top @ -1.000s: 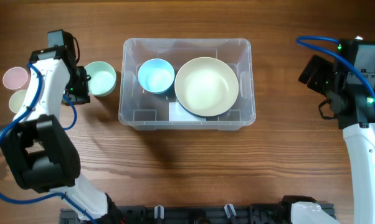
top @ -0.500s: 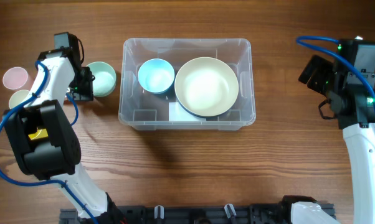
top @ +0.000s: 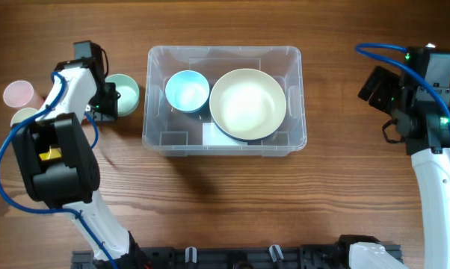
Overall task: Pack container
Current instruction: 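Move the left gripper to the mint green bowl and grasp its rim, then carry the mint green bowl right and lower it onto the light blue bowl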
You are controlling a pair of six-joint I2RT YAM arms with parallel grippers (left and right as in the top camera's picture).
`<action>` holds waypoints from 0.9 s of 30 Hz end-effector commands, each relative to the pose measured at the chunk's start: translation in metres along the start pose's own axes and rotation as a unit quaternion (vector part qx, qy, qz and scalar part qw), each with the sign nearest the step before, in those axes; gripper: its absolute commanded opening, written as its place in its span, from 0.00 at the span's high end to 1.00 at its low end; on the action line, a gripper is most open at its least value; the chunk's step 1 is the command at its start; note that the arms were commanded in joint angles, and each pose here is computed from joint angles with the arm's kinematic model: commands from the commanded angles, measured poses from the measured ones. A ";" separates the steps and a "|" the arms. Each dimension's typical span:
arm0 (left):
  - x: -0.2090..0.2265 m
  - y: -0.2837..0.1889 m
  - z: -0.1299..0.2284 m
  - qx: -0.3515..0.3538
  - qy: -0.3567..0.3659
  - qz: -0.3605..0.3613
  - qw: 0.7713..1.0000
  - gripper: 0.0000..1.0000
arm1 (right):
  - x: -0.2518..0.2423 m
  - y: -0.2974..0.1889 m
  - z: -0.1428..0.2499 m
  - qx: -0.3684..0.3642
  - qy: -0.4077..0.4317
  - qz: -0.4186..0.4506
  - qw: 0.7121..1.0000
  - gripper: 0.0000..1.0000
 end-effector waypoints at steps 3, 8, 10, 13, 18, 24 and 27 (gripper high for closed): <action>-0.001 0.001 0.001 0.007 0.026 0.000 1.000 0.94 | -0.001 -0.004 -0.004 -0.012 0.008 0.005 1.000 0.00; -0.002 0.000 0.003 0.021 0.040 0.006 0.999 0.96 | -0.001 -0.004 -0.004 -0.012 0.008 0.005 1.000 0.00; -0.002 -0.003 0.003 0.023 0.043 0.010 0.999 0.96 | -0.001 -0.004 -0.004 -0.012 0.008 0.005 1.000 0.00; -0.002 -0.010 0.003 0.020 0.043 0.016 0.999 0.96 | -0.001 -0.004 -0.004 -0.012 0.008 0.005 1.000 0.00; -0.003 -0.037 -0.002 0.003 0.067 0.052 0.996 0.96 | -0.001 -0.004 -0.004 -0.012 0.008 0.005 1.000 0.00; 0.004 -0.125 -0.006 -0.064 0.175 0.154 0.970 0.96 | -0.001 -0.004 -0.004 -0.012 0.008 0.005 1.000 0.00; 0.011 -0.155 -0.003 -0.093 0.220 0.186 0.953 0.96 | -0.001 -0.004 -0.004 -0.012 0.008 0.005 1.000 0.00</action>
Point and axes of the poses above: each gripper's point midway between its finger pads, its own y axis out along the fingers, its own x axis along the line the jaws close on, z = x × y, the point moved 8 cm from there along -y, back along the fingers, and after that the axes turned 13 degrees about y, right-handed, at the moved point
